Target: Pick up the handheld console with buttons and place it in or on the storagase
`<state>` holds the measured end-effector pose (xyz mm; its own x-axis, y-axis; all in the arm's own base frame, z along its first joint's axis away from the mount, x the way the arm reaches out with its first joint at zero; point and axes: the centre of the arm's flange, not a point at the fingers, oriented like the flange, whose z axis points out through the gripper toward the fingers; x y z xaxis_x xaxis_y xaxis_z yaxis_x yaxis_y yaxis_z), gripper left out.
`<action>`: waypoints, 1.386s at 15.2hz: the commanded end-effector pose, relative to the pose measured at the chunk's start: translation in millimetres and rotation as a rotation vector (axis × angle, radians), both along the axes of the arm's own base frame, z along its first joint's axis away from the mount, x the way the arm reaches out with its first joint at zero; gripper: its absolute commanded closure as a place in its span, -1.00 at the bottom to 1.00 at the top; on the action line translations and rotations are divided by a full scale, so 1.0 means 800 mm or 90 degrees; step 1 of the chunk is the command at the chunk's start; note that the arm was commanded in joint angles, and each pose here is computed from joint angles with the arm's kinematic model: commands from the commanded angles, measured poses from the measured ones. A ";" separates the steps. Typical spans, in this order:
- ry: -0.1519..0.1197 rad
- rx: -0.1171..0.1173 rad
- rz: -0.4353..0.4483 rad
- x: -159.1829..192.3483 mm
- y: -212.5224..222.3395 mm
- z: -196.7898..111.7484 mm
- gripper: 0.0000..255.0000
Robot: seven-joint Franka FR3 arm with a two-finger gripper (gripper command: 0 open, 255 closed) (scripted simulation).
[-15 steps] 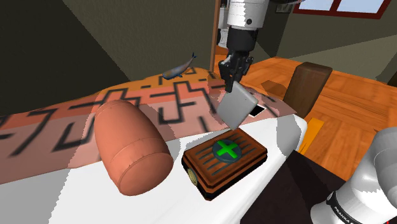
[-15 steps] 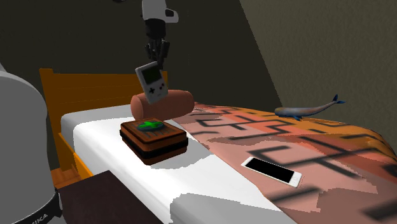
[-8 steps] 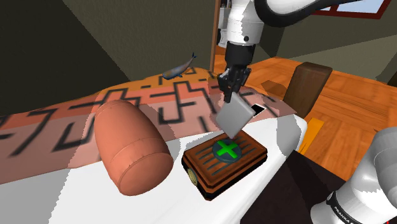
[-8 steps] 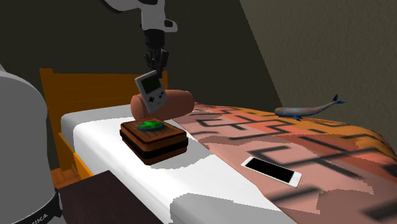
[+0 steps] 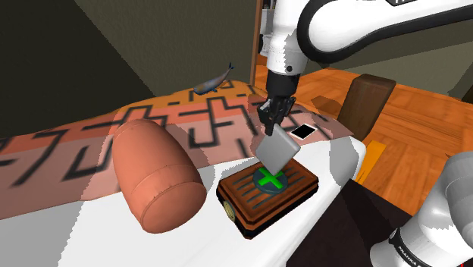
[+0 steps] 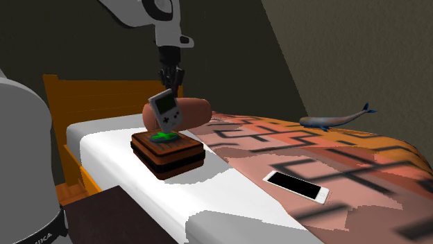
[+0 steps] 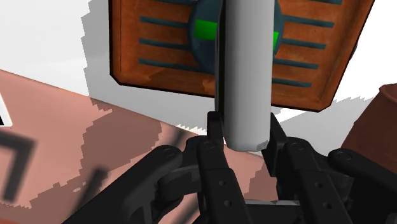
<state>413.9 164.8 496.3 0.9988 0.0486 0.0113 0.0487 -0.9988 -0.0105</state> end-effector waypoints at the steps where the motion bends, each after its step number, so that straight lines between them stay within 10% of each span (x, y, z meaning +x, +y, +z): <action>1: -0.001 0.000 0.000 0.001 0.000 -0.013 1.00; 12: -0.001 0.000 0.000 0.001 0.000 -0.034 1.00; 13: -0.001 0.000 0.000 0.001 -0.001 -0.033 -1.00; 21: -0.001 0.000 0.000 0.000 0.000 0.016 -1.00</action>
